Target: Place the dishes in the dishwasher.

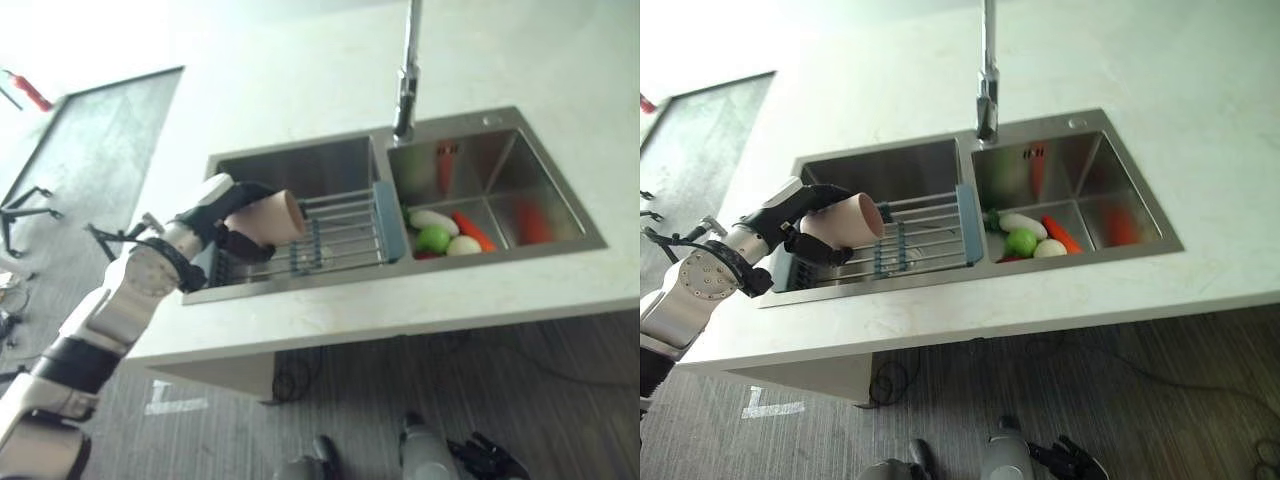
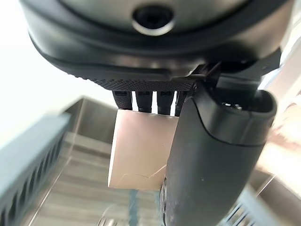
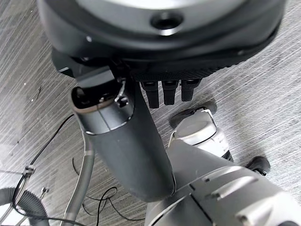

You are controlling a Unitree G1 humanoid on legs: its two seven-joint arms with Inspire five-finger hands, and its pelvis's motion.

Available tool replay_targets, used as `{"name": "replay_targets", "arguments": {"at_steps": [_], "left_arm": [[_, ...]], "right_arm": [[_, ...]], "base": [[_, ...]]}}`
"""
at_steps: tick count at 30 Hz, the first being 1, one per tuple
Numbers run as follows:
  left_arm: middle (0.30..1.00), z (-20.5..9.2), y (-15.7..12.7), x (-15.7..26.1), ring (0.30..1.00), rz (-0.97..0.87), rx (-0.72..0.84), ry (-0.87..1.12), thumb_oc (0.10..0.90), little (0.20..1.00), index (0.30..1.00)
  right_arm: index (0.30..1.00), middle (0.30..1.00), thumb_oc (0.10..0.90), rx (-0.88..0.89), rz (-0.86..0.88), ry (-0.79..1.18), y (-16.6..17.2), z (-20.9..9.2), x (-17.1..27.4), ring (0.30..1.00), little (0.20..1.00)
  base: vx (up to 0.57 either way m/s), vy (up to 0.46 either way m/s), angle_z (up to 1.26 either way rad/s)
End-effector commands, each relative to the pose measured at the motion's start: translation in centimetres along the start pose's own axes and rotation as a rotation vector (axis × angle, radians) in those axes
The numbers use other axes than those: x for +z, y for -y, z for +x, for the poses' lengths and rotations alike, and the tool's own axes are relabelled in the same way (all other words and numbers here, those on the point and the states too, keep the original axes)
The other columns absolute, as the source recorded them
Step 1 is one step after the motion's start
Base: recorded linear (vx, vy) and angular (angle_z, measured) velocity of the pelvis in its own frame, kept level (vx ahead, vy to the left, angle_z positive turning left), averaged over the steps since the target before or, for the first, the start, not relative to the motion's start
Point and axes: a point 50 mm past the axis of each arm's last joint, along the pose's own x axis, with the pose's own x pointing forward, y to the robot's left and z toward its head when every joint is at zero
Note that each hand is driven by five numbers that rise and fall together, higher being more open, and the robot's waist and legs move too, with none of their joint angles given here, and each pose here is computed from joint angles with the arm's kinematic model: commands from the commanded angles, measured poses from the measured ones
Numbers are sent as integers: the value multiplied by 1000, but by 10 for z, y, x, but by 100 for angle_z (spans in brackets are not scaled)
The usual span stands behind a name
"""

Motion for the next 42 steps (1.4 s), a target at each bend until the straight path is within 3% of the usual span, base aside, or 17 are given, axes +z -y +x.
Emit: {"name": "replay_targets", "arguments": {"at_steps": [1, 10, 16, 19, 22, 30, 38, 42], "left_arm": [[300, -17, -96, 33, 300, 125, 468, 169, 400, 300, 300], [300, -50, -119, 23, 300, 166, 651, 151, 400, 300, 300], [300, -83, -116, -15, 300, 48, 746, -10, 400, 300, 300], [300, -96, -112, -32, 300, -14, 768, -51, 400, 300, 300], [300, -90, -98, -35, 300, -92, 729, -44, 400, 300, 300], [300, -83, -58, -37, 300, -173, 673, -35, 400, 300, 300], [300, -81, -63, -29, 300, -82, 590, 4, 400, 300, 300], [300, -59, -66, -16, 300, -32, 526, 105, 400, 300, 300]], "right_arm": [[900, 900, 800, -17, 10, -8, 4, -3, -10, 900, 900], [900, 900, 800, -23, -40, -70, 8, -2, -14, 900, 900], [900, 900, 800, -1, -219, -97, 13, -2, -8, 900, 900], [900, 900, 800, -78, -159, -92, 28, -6, -8, 900, 900], [900, 900, 800, -127, -14, -90, 41, -11, -14, 900, 900], [900, 900, 800, -85, 41, -18, 25, -4, -1, 900, 900], [900, 900, 800, -13, -46, -2, -5, 3, 5, 900, 900], [900, 900, 800, 2, -19, 26, -10, 4, 9, 900, 900]], "base": [[-107, -54, 19], [-74, -51, 10], [-74, -98, 22], [-261, 4, 86], [-233, 90, 180], [-163, 299, 132], [-13, 376, 49], [40, 212, 136]]}}
